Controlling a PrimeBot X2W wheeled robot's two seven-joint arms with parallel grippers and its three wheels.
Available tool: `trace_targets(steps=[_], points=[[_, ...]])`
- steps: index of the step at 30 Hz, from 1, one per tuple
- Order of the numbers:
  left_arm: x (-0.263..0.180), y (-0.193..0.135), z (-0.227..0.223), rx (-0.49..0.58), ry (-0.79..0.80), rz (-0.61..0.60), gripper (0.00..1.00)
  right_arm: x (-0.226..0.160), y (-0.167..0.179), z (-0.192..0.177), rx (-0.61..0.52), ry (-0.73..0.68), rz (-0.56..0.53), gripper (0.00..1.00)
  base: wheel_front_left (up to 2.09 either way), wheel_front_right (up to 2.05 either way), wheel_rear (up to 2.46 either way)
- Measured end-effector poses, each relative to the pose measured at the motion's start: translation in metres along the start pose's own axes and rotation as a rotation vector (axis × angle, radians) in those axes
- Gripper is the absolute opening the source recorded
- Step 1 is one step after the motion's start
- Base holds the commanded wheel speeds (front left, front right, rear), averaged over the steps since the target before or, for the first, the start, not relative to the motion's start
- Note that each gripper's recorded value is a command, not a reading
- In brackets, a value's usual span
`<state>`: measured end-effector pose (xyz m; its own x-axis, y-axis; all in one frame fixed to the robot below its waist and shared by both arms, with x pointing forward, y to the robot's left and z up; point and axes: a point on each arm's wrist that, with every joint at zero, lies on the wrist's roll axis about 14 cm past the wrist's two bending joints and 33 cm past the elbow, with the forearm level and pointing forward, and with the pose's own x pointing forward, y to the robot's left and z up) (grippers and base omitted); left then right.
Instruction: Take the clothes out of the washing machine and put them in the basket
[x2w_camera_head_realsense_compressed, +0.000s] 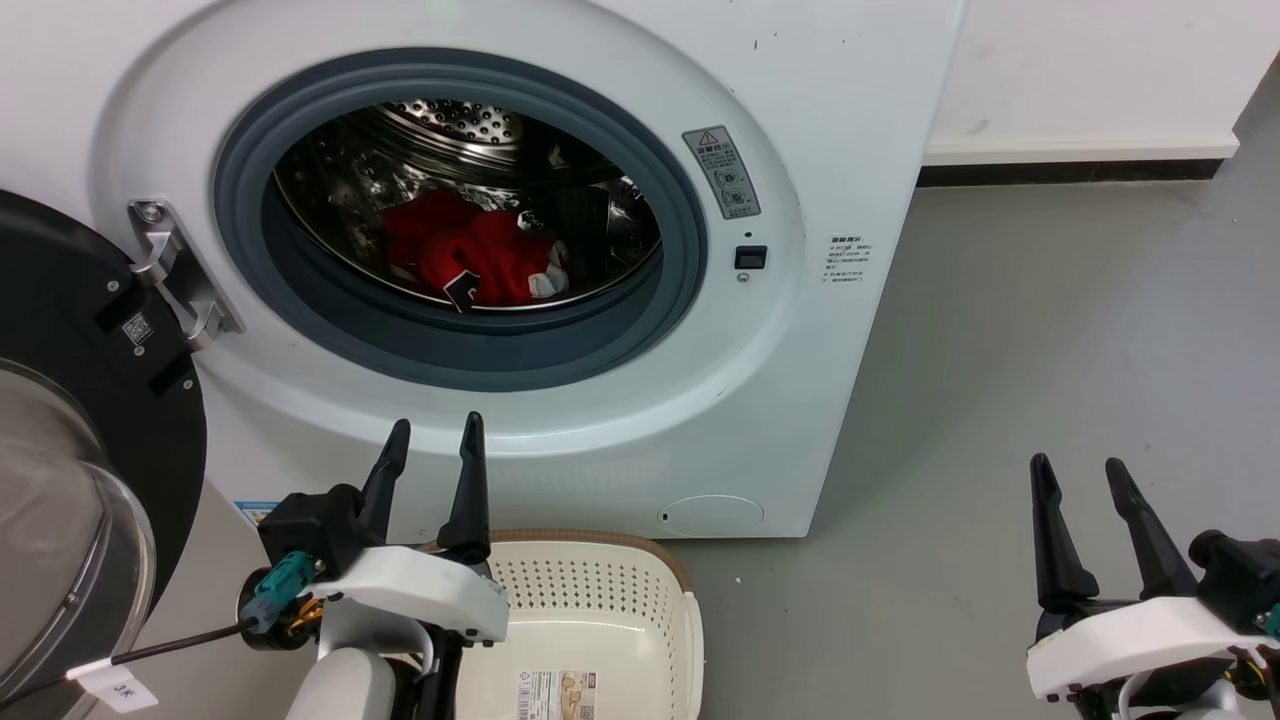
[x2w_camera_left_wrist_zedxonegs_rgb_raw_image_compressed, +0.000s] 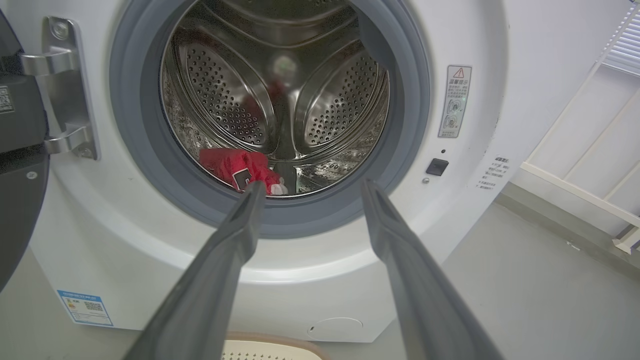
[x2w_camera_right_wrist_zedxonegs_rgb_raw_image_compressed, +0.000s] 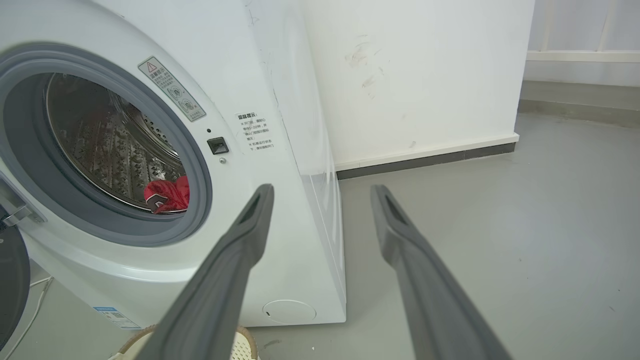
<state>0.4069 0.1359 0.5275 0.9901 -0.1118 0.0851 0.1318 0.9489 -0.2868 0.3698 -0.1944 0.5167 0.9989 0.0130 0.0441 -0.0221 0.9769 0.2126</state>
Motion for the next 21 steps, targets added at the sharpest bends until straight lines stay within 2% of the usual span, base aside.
trace_targets(steps=[21], points=[[0.0019, -0.0031, -0.0012, 0.182, -0.023, -0.027, 1.0, -0.0028, -0.002, -0.0018, -0.182, 0.002, 0.008, 1.0, 0.0, 0.0, 0.0]])
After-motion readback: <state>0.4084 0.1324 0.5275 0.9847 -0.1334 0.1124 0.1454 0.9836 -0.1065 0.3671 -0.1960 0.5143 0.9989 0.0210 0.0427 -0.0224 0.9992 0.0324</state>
